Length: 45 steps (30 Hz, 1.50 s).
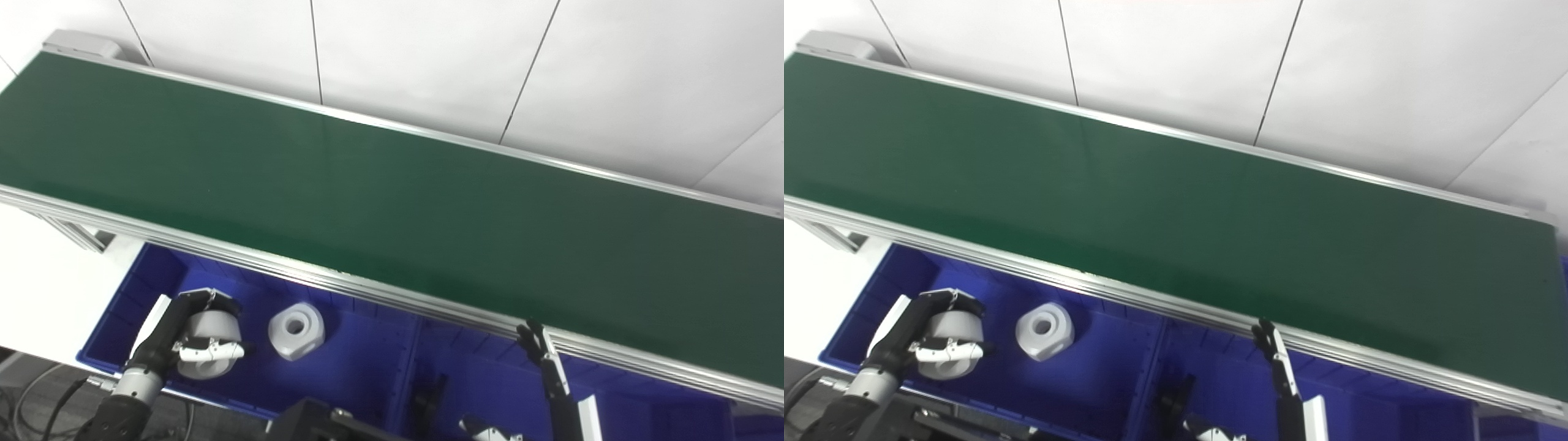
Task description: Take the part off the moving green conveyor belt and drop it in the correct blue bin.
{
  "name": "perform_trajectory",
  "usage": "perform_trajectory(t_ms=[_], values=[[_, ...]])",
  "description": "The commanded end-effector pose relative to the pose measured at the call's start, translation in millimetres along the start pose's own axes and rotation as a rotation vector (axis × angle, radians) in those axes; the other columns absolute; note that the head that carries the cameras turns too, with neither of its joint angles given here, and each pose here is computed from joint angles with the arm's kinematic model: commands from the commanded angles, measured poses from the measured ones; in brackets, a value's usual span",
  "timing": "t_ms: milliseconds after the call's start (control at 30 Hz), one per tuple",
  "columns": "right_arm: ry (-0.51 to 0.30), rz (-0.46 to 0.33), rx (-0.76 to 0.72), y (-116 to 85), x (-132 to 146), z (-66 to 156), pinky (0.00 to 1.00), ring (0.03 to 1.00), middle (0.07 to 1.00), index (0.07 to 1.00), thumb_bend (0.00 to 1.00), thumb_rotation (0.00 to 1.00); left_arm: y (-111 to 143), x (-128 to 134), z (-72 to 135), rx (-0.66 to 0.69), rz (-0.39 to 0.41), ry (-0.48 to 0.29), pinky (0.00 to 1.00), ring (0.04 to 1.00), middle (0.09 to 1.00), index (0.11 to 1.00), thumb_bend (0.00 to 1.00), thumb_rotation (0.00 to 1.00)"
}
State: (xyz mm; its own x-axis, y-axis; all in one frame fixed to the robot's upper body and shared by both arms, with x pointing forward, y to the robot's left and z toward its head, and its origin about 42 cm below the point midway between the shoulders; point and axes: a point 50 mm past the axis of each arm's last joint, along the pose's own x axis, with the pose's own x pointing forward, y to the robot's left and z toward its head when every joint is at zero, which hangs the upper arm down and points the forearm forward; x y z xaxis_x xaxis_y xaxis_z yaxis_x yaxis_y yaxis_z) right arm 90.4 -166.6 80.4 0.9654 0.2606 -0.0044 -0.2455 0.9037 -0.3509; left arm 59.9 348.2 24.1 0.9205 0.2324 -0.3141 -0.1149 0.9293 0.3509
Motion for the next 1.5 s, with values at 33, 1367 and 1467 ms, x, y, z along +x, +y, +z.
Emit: perform_trajectory(t_ms=[33,1367,1467], values=[[-0.027,-0.017,0.012,-5,3,11,0.86,0.856,0.886,0.938,0.86,0.47,4,-1,12,-0.005,0.003,-0.069,0.44,0.455,0.493,0.494,0.5,0.0],[0.021,0.015,0.006,35,7,27,0.79,0.835,0.878,0.919,0.9,0.45,-44,-26,89,0.207,-0.466,-0.532,0.75,0.807,0.828,0.814,0.92,0.47],[0.036,0.017,-0.01,42,9,30,0.76,0.832,0.877,0.919,0.91,0.46,-40,-20,85,0.279,-0.468,-0.537,0.82,0.833,0.839,0.819,0.9,0.48]])
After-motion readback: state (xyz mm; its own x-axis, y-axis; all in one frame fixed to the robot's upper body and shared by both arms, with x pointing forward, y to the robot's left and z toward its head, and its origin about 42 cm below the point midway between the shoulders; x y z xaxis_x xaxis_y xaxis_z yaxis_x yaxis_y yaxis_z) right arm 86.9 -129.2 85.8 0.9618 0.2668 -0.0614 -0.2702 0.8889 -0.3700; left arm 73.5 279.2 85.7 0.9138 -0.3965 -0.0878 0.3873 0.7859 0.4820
